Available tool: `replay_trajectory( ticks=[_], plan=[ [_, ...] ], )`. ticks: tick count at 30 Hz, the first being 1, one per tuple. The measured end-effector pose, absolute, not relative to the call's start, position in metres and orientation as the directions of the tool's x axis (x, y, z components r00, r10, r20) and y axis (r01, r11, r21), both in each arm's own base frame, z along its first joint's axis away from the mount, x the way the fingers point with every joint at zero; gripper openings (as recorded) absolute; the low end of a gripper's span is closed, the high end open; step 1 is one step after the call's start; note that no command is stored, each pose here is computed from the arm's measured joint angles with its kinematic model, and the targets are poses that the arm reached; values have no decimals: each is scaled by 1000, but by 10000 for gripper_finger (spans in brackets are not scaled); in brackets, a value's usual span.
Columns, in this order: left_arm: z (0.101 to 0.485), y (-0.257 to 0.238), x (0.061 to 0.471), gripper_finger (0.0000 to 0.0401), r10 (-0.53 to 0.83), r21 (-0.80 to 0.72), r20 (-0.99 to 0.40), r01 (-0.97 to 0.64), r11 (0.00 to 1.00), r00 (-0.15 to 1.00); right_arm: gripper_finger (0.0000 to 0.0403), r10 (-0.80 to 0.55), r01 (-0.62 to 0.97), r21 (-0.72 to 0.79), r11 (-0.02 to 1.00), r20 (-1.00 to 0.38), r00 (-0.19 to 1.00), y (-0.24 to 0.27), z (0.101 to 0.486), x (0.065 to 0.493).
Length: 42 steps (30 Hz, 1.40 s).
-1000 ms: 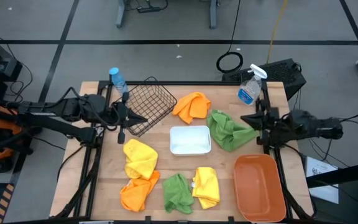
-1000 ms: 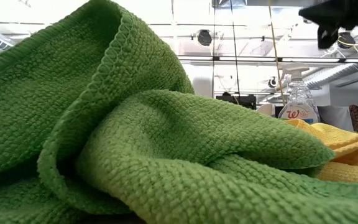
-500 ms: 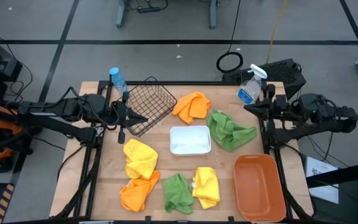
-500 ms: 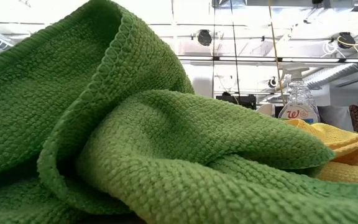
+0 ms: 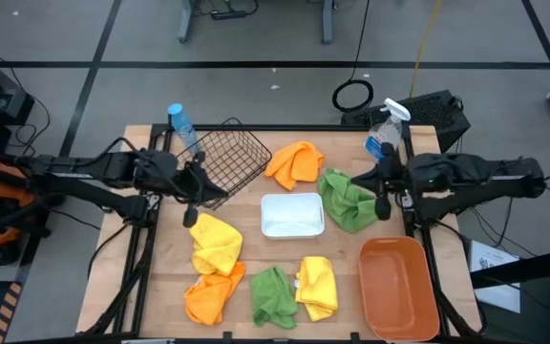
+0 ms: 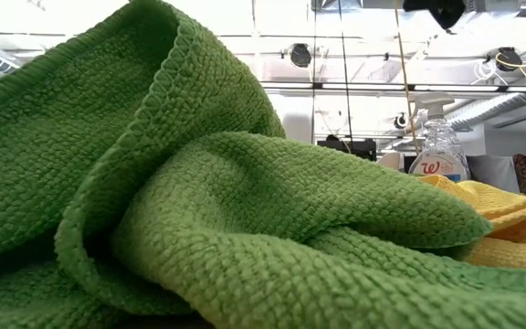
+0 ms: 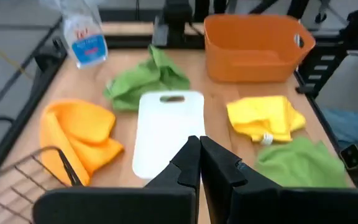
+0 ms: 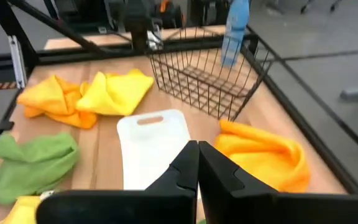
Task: Sort microfiber towel by color & place in baskets
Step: Put the left yellow microfiber towel into the orange bin
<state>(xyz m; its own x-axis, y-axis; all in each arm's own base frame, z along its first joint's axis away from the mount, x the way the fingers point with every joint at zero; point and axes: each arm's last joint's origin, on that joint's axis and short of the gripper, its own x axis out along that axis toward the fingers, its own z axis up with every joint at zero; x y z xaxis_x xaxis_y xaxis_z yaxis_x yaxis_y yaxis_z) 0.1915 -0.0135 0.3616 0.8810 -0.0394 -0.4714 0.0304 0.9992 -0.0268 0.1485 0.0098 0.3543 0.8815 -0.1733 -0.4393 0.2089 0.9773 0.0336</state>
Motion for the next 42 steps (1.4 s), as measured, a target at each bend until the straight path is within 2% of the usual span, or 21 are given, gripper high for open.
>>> replay_trajectory(
  ticks=[6, 13, 22, 28, 35, 42],
  plan=[
    [352, -19, 201, 13, -60, -29, -528, 52, 998, 847, 0, -177, 229, 42, 973, -501, 847, 12, 344, 165],
    [340, -33, 209, 13, -104, -102, -603, 54, 993, 791, 0, -182, 239, 32, 970, -555, 812, 14, 334, 181],
    [312, -65, 212, 13, -166, -178, -771, 43, 983, 615, 0, -187, 254, 25, 967, -609, 771, 16, 322, 197],
    [292, -96, 220, 18, -192, -209, -829, 29, 978, 525, 0, -178, 243, 14, 970, -639, 748, 20, 315, 205],
    [262, -123, 232, 85, -133, -165, -892, -38, 986, 433, 0, -138, 201, 22, 979, -653, 744, 32, 310, 209],
    [233, -129, 234, 165, -16, -93, -962, -269, 959, 273, 0, -100, 180, 54, 982, -663, 742, 45, 308, 210]
  ],
)
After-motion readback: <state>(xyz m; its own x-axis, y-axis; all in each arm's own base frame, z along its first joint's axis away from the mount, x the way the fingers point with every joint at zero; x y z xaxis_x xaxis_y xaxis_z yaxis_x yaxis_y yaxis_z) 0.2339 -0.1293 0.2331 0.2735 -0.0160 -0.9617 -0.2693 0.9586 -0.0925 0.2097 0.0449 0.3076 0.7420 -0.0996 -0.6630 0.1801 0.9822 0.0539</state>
